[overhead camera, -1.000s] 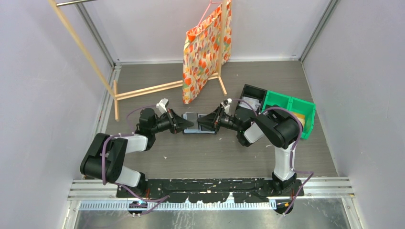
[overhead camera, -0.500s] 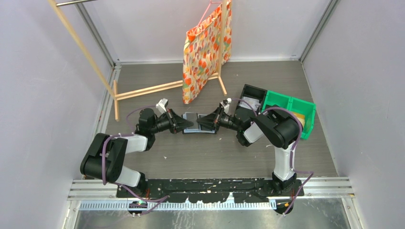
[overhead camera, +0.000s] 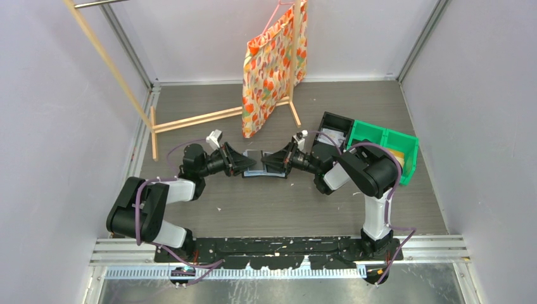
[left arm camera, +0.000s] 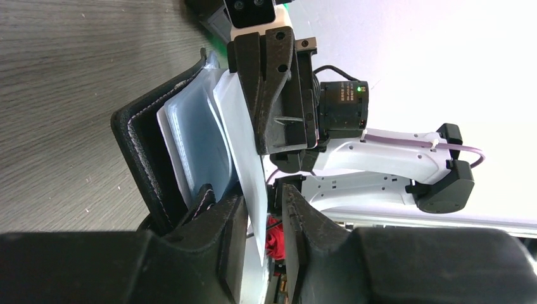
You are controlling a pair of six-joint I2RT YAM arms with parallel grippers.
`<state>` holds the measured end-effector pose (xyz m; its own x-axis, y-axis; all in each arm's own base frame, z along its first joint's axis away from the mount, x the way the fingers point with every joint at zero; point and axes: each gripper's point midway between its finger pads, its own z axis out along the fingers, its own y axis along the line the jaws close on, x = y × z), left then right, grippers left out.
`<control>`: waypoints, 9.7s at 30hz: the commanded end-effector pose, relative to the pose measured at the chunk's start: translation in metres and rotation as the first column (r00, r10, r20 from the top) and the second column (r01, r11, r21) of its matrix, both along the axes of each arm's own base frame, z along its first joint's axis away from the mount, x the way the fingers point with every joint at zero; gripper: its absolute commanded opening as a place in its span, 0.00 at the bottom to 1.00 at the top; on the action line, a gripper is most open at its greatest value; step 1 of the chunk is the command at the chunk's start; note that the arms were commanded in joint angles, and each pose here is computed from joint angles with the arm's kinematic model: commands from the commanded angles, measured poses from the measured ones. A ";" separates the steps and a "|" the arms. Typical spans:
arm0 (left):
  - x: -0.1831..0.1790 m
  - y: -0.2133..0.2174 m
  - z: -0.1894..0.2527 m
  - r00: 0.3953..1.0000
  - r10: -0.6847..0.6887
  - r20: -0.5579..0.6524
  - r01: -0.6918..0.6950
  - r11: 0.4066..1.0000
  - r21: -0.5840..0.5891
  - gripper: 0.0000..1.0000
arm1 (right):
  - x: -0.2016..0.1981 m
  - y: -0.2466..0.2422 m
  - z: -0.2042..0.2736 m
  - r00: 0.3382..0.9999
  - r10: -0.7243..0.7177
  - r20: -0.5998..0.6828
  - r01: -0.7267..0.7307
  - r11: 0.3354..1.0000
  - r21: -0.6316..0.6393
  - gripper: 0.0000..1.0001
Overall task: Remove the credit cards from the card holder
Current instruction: Remove the credit card from the card holder, then place the credit card in the storage box.
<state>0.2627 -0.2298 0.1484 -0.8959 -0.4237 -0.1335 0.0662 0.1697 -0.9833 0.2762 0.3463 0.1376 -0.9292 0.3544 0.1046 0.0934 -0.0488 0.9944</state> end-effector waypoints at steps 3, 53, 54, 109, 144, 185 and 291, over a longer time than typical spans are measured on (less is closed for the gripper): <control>0.002 0.004 0.006 0.999 0.014 0.040 -0.014 1.000 -0.024 0.23 | 0.000 -0.002 0.027 0.997 -0.012 0.082 0.008 0.999 0.051 0.01; 0.006 0.022 0.007 0.998 0.060 0.034 -0.059 0.998 -0.025 0.01 | 0.008 -0.030 0.005 0.995 -0.080 0.055 0.080 0.997 0.000 0.01; 0.006 0.022 0.005 0.998 0.058 0.031 -0.057 0.998 -0.021 0.01 | 0.009 -0.033 0.008 0.994 -0.084 0.064 0.084 0.996 0.002 0.01; -0.015 -0.014 -0.056 0.992 -0.096 -0.077 0.110 0.970 0.215 0.01 | 0.013 -0.373 0.076 0.299 -0.942 0.150 0.630 0.077 -0.773 0.01; -0.027 -0.024 -0.058 0.987 -0.138 -0.082 0.152 0.965 0.216 0.01 | 0.078 -0.394 0.040 -0.148 -0.989 0.011 0.588 -0.097 -0.803 0.01; -0.033 -0.026 -0.060 0.986 -0.150 -0.071 0.163 0.956 0.243 0.01 | 0.062 -0.374 0.018 -0.001 -1.000 -0.022 0.285 0.020 -0.958 0.01; -0.041 -0.043 -0.050 0.977 -0.208 -0.051 0.214 0.955 0.203 0.01 | 0.135 -0.349 -0.042 0.465 0.874 0.145 0.638 -0.216 -0.739 0.08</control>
<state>0.2164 -0.2681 0.0833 -0.9706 -0.2123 -0.1132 0.0259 0.3756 -0.9264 0.3959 -0.0090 0.0893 -0.3099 -0.8591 -0.4073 -0.6412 0.5052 -0.5776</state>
